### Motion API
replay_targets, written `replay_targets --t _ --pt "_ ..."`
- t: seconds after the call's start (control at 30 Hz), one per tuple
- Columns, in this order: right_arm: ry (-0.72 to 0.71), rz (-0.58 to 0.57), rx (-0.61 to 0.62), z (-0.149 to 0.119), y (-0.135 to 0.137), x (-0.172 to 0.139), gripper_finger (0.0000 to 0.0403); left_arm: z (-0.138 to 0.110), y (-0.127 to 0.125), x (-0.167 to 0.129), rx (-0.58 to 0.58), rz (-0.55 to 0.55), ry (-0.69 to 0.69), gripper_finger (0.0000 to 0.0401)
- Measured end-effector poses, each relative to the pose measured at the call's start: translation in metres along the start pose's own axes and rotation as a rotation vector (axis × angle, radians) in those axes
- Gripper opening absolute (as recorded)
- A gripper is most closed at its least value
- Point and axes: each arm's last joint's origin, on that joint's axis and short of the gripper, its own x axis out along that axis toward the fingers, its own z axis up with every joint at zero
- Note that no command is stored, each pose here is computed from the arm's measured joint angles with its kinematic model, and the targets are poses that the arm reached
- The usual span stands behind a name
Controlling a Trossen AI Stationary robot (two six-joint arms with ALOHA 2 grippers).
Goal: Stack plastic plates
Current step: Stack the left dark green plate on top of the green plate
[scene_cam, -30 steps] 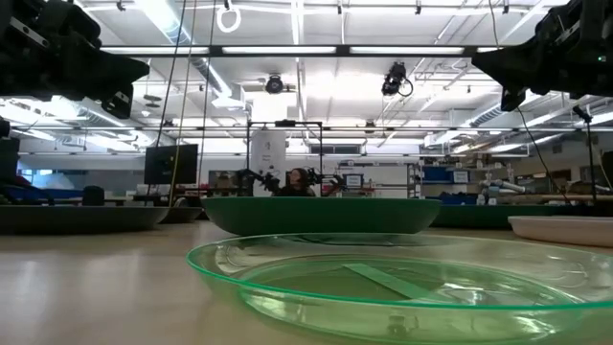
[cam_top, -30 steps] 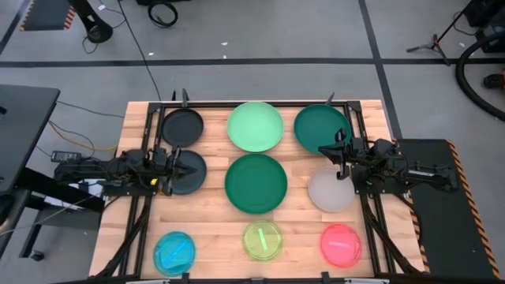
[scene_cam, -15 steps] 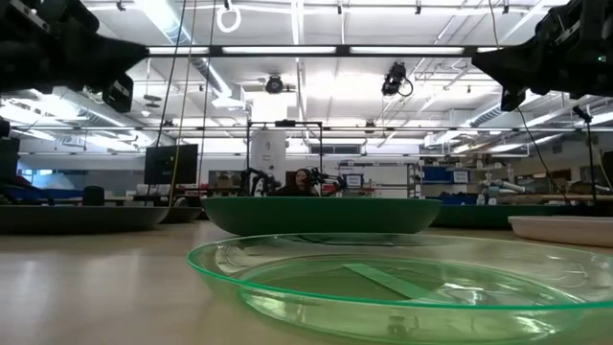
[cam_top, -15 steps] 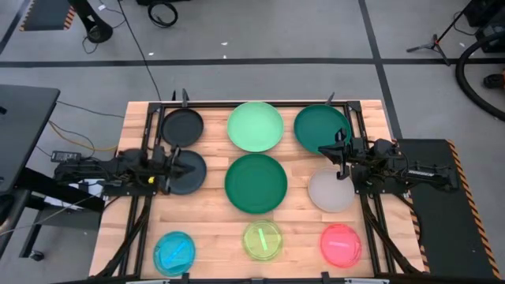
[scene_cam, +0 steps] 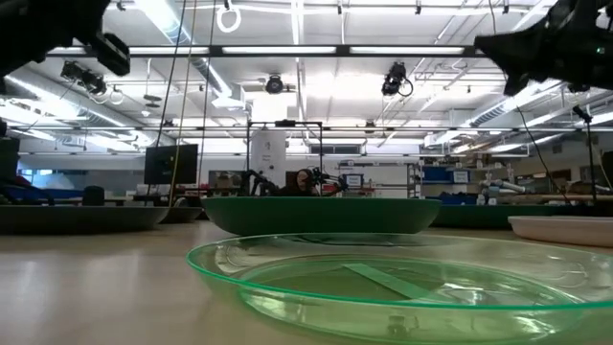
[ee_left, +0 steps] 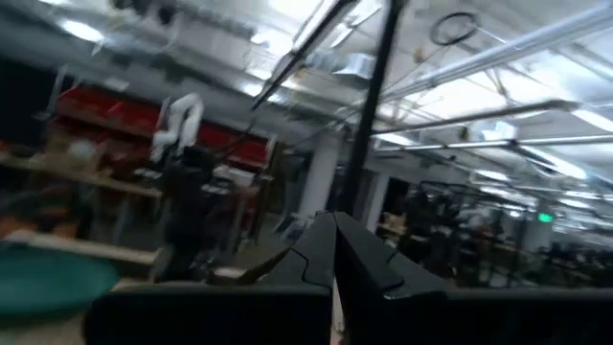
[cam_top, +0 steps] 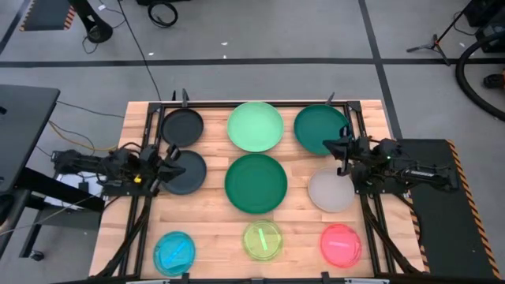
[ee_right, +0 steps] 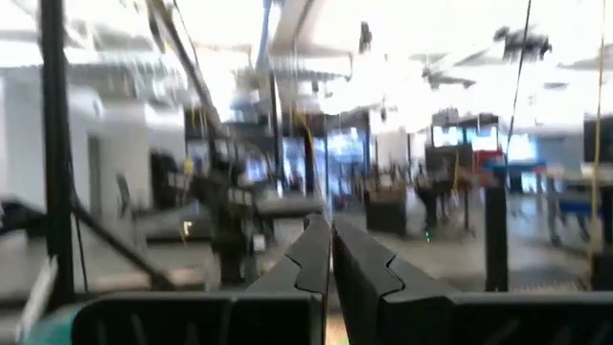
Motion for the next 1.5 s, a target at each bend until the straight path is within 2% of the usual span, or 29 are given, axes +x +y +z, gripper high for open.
replay_targets --t 0.13,0.27,0.33,0.47,0.63,0.8,1.03,1.17,1.27,1.4,1.5 --pt "-0.124 0.009 0.071 0.012 0.000 -0.001 0.0026 -0.007 -0.005 0.010 0.064 0.037 0.016 0.0011" --pt "-0.165 -0.002 0.121 0.016 0.000 -0.001 0.0026 -0.017 -0.010 0.023 0.103 0.046 0.010 0.0012" --pt "-0.132 0.047 0.174 0.013 0.002 0.001 0.0026 -0.022 -0.013 0.032 0.106 0.041 0.017 0.0012" --pt "0.001 0.227 0.283 0.002 0.012 0.008 0.0026 -0.026 -0.018 0.066 0.132 0.064 0.058 0.0011" --pt "0.184 0.317 0.340 -0.011 0.034 0.021 0.0021 -0.041 -0.022 0.112 0.175 0.101 0.166 0.0012" --pt "0.310 0.408 0.249 -0.003 0.078 0.044 0.0011 -0.046 -0.027 0.137 0.240 0.106 0.277 0.0012" --pt "0.494 0.476 0.026 -0.003 0.161 0.083 0.0021 -0.033 -0.034 0.151 0.250 0.120 0.415 0.0012" --pt "0.637 0.518 -0.033 -0.020 0.200 0.102 0.0063 -0.021 -0.055 0.166 0.240 0.089 0.545 0.0011" --pt "0.793 0.518 -0.106 -0.038 0.218 0.114 0.0109 -0.016 -0.074 0.173 0.265 0.109 0.652 0.0011" --pt "1.005 0.475 -0.267 -0.055 0.230 0.129 0.0167 -0.008 -0.092 0.172 0.274 0.162 0.753 0.0011" --pt "1.154 0.445 -0.381 -0.065 0.229 0.135 0.0194 -0.008 -0.100 0.167 0.247 0.180 0.805 0.0011"
